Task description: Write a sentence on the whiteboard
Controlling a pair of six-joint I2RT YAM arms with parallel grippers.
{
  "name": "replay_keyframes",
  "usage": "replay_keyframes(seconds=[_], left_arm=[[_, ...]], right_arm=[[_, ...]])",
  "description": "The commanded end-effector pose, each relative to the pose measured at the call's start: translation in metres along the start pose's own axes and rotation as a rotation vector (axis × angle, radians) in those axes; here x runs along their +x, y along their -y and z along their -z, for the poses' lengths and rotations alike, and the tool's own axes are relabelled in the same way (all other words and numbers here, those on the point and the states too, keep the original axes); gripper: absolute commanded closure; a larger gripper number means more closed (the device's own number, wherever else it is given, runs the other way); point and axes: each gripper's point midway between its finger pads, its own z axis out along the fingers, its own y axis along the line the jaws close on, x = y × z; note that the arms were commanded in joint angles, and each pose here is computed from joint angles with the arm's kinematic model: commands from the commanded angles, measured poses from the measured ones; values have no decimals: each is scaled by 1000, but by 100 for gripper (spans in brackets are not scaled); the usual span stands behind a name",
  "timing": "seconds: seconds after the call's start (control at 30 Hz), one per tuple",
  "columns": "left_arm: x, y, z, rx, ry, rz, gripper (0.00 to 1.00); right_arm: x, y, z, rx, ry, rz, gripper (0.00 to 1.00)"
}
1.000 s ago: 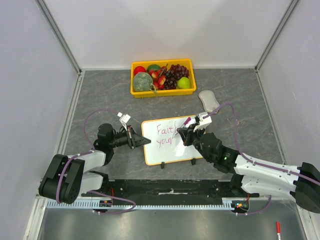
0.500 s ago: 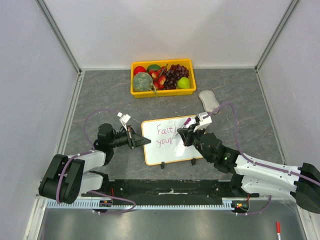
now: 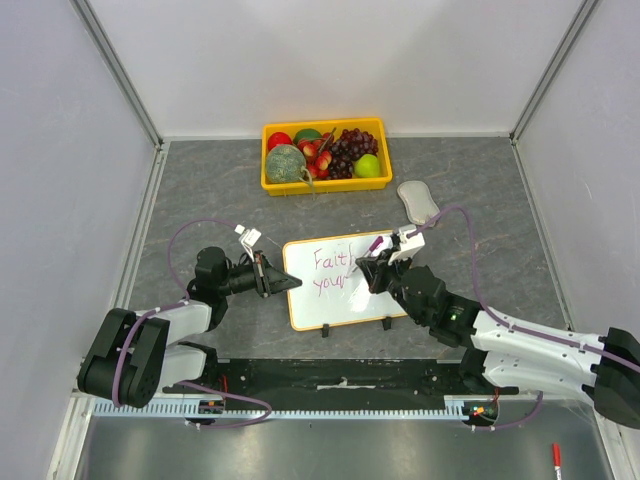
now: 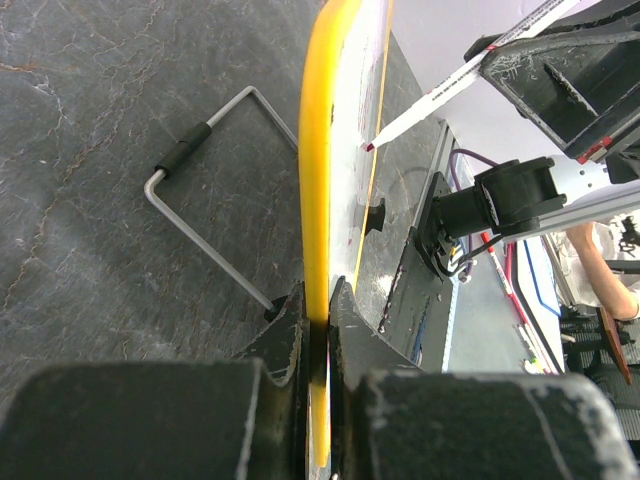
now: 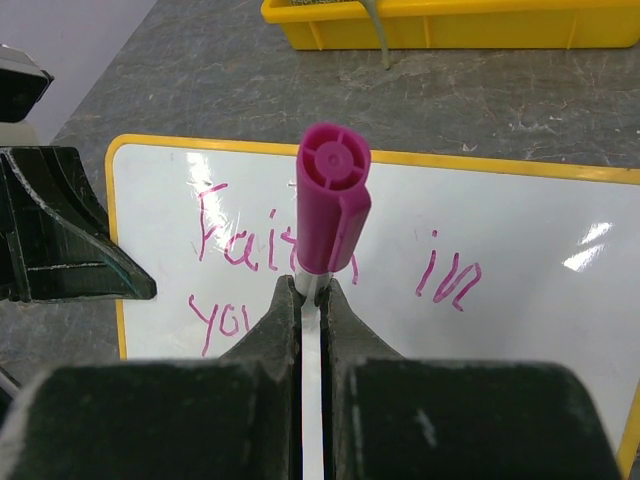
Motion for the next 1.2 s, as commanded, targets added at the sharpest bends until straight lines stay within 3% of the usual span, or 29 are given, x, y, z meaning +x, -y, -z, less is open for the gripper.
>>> replay_keyframes(seconds=[0.0, 0.37, 1.17], left_arm=[[-9, -16, -2, -70, 41, -78, 98], [-9, -17, -1, -70, 41, -77, 98], [-8, -17, -2, -69, 39, -77, 98]], right_arm=[[-21, -4, 3, -6, 41, -10, 100], [-48, -17, 9, -40, 78, -35, 100], [-12, 14, 2, 83, 18, 27, 100]])
